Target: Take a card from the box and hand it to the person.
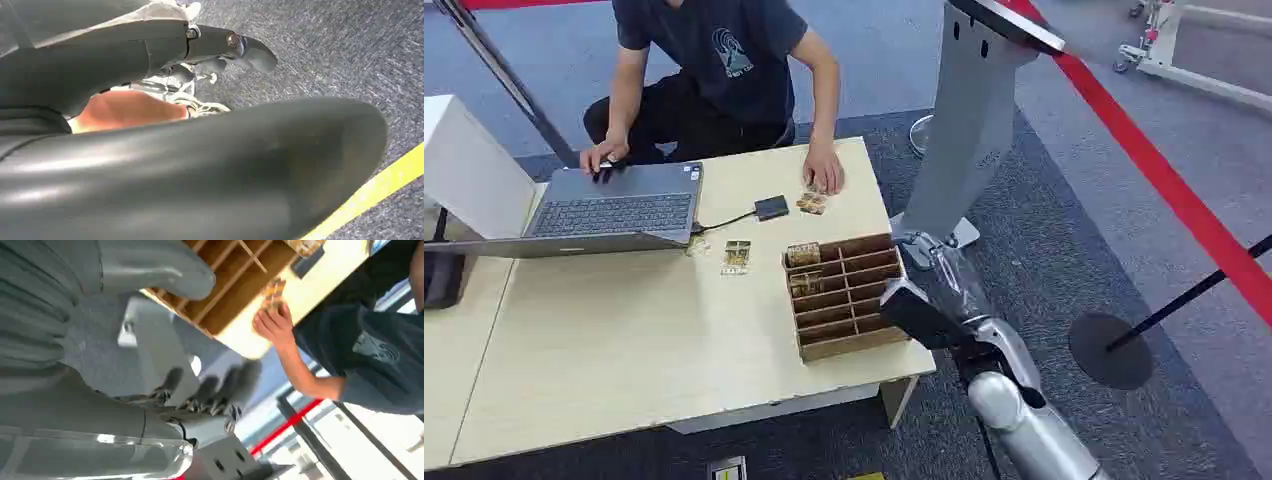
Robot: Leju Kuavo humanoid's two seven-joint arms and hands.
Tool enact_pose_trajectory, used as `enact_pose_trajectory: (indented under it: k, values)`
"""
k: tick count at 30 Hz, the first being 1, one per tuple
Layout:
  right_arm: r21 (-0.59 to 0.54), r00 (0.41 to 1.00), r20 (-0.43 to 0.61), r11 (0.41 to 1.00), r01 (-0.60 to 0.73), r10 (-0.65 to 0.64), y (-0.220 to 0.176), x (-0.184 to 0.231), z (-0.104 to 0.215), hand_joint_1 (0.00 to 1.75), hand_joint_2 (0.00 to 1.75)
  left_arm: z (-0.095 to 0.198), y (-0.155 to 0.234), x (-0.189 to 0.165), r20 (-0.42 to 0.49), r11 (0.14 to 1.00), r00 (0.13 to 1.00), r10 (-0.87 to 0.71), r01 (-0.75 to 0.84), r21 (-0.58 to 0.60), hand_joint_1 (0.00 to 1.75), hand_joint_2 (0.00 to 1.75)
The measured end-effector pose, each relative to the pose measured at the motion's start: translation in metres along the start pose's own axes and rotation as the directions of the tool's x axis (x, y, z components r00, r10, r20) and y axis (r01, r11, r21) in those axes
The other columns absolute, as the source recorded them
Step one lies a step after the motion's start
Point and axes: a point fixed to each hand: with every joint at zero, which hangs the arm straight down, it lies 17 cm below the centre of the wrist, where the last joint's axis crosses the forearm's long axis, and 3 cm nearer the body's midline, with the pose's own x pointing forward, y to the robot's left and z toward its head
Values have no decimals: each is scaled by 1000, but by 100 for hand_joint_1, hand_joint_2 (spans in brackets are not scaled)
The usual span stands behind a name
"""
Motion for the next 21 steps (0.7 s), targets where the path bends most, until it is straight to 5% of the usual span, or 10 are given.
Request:
enact_pose_trajectory:
  k: [7,9,15,21]
  values:
    - [-21,994,49,995,-98,99,14,21,-25,9,175,0,3,8,11,1000,1000,-11,12,-2,0,0]
    - [-16,993,54,994,-106,106,18,23,-27,134,175,0,2,10,13,1000,1000,-12,12,-4,0,0]
    - [-3,971,114,977,-213,212,44,47,-50,133,175,1,7,19,26,1000,1000,-14,14,3,0,0]
    - [60,975,122,979,-196,188,76,52,-62,126,175,1,5,22,30,1000,999,-13,13,0,0,0]
